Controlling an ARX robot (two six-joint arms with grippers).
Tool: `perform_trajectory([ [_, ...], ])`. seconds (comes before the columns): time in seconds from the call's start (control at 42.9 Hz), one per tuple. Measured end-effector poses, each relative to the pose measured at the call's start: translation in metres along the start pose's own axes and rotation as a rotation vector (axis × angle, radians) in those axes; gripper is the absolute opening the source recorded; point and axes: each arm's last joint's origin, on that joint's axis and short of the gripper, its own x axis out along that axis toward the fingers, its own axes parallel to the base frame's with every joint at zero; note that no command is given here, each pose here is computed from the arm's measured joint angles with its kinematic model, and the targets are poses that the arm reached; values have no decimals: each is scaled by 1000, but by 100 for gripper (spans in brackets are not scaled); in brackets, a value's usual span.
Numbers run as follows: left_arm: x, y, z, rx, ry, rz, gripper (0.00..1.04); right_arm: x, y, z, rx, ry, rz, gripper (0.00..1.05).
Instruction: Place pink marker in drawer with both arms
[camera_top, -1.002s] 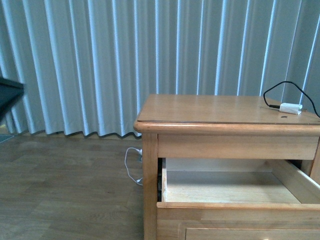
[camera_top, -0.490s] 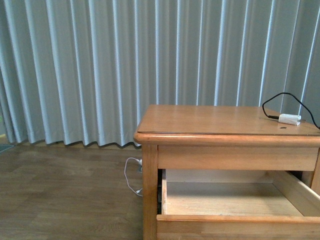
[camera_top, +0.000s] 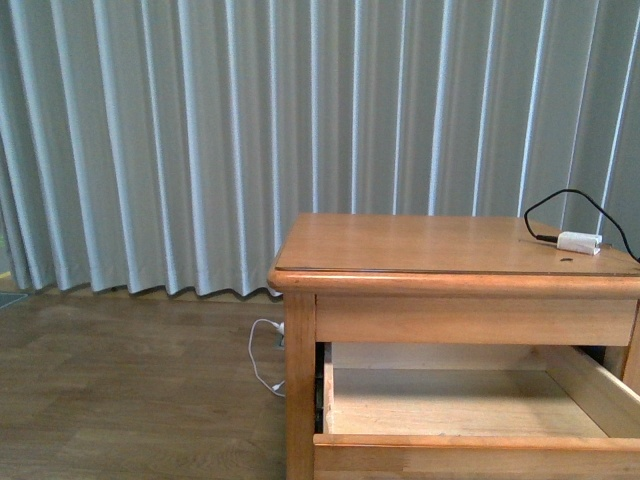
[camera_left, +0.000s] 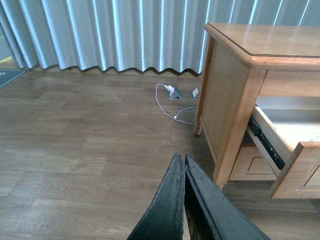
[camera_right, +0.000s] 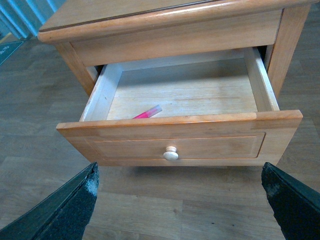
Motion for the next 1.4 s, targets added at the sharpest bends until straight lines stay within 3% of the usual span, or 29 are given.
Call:
perform_trajectory([
  [0.699, -18, 0, -20, 0, 5, -2, 4, 0, 0, 0, 0, 0, 0, 96],
  [1.166, -22, 0, -18, 0, -19, -1, 4, 0, 0, 0, 0, -1, 1, 96],
  [1.306, -22, 0, -18, 0, -19, -1, 27, 1, 1, 1, -70, -81, -111, 96],
  [1.399, -22, 0, -18, 0, -19, -1, 45, 9, -2, -6, -106, -6, -130, 96],
])
